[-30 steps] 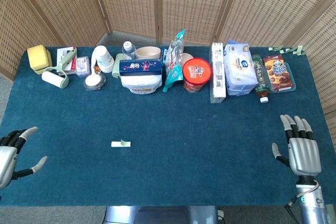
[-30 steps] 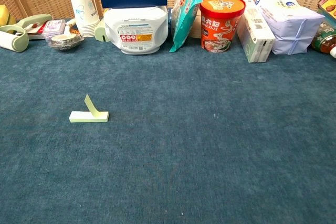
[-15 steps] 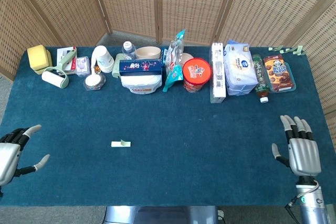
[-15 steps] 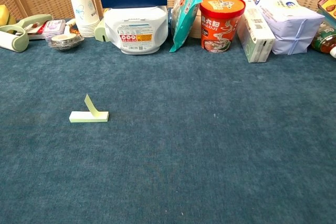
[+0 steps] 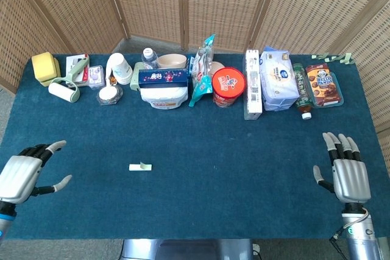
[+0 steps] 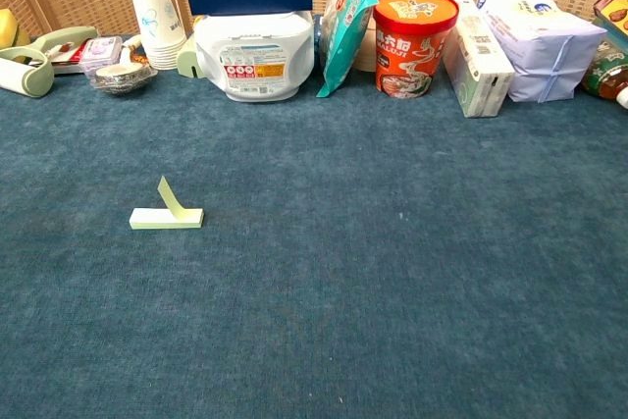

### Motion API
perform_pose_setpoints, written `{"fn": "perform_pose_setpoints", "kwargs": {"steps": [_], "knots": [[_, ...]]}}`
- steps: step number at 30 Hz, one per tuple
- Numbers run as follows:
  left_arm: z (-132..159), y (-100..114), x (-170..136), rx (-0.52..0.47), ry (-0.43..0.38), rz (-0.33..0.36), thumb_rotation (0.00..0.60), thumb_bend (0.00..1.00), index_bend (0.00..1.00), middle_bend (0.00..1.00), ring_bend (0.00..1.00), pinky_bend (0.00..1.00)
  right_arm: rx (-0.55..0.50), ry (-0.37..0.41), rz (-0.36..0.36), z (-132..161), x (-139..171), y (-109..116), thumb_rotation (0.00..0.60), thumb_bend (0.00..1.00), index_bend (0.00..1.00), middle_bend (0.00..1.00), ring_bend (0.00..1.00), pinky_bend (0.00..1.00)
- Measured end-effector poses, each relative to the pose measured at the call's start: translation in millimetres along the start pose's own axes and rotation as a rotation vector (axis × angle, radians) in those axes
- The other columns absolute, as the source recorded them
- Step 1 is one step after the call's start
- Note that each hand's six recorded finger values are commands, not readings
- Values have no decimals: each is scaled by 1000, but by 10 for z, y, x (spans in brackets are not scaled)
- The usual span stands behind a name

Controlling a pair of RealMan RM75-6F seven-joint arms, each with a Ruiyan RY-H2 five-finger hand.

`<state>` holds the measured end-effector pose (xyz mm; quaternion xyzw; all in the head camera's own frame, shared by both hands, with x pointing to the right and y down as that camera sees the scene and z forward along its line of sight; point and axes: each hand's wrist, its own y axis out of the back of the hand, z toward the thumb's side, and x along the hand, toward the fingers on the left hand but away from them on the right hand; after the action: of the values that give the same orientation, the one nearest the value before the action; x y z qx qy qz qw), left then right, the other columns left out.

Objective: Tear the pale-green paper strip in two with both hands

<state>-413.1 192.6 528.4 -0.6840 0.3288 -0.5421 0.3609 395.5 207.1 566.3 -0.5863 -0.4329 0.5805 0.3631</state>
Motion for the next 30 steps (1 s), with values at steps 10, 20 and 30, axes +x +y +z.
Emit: {"fn": "perform_pose_setpoints", "kwargs": {"steps": [10, 20, 30], "knots": [[285, -28, 461, 30, -123, -56, 308, 186, 184, 886, 885, 785, -7, 3, 6, 20, -22, -24, 519, 428, 0, 158, 1, 0], [589, -151, 803, 119, -234, -72, 351, 133, 281, 1000, 1000, 1000, -16, 5, 7, 32, -59, -30, 520, 428, 0, 173, 38, 0], [750, -266, 936, 134, -258, -116, 600, 236, 265, 1000, 1000, 1000, -28, 8, 10, 29, -75, -54, 520, 428, 0, 187, 51, 0]]}}
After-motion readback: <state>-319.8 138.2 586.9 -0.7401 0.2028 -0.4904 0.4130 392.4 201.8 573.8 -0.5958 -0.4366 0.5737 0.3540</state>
